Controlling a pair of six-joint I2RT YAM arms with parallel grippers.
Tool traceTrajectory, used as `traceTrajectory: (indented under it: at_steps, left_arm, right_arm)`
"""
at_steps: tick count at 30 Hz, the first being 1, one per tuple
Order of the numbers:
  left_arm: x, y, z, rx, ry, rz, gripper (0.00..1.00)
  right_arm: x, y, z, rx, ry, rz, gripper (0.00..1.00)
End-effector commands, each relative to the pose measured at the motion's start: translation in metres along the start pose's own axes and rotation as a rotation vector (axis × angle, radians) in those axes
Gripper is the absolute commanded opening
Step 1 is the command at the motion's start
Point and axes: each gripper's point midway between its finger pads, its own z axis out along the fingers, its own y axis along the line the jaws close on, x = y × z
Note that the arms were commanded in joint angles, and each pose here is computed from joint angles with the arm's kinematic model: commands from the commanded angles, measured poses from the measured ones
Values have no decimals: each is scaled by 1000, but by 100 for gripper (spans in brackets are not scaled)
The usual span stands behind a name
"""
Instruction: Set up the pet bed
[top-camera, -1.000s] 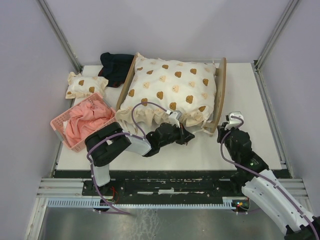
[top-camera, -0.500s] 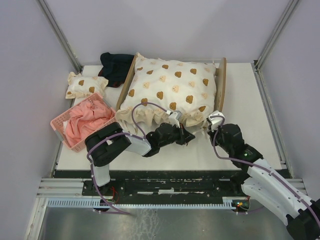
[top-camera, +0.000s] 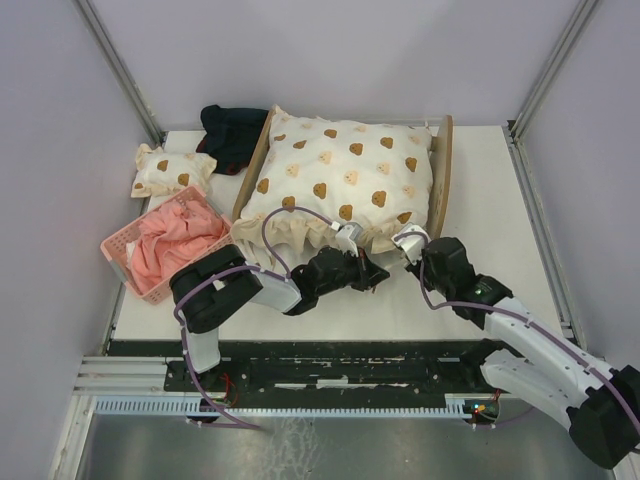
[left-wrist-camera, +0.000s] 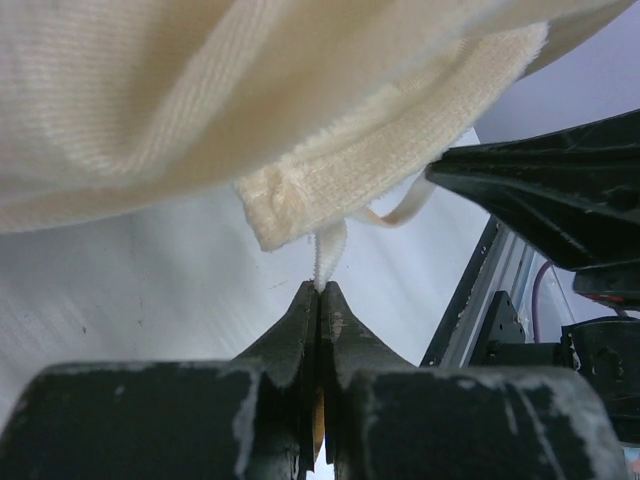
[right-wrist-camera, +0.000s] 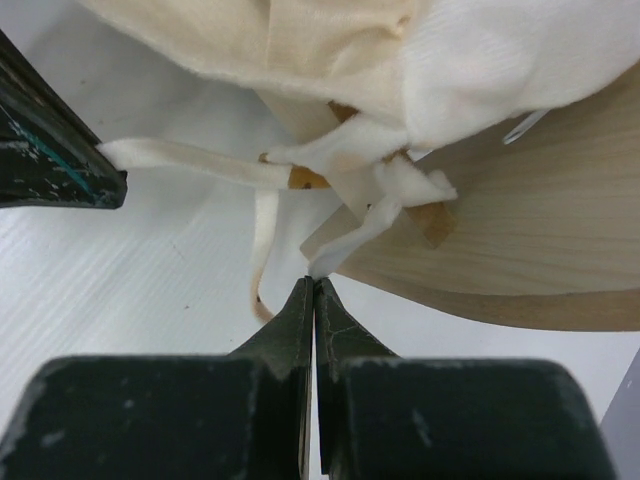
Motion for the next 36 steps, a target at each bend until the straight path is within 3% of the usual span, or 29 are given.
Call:
traceTrajectory:
  at_steps: [1,10,19,30,36]
  left_arm:
    - [-17,-23,-2,77,-57,-17,3]
    - [-16,-21,-4,74,-61,-24,3]
    - [-14,-23,-4,84,-51,-32,3]
    - [-10,-21,0,80,-41,-42,3]
    - [-12,-22,-1,76,-44,-39,9]
  right_arm:
    - [0,-5,-1,21,35,-69,2]
    - [-5,-8,3,51,59,-145,2]
    - [-23,-33,8,196,-14,-239,2]
    - [-30,-19,18,108,-58,-355,2]
    - [-32,-19,27,108,-59,-446,2]
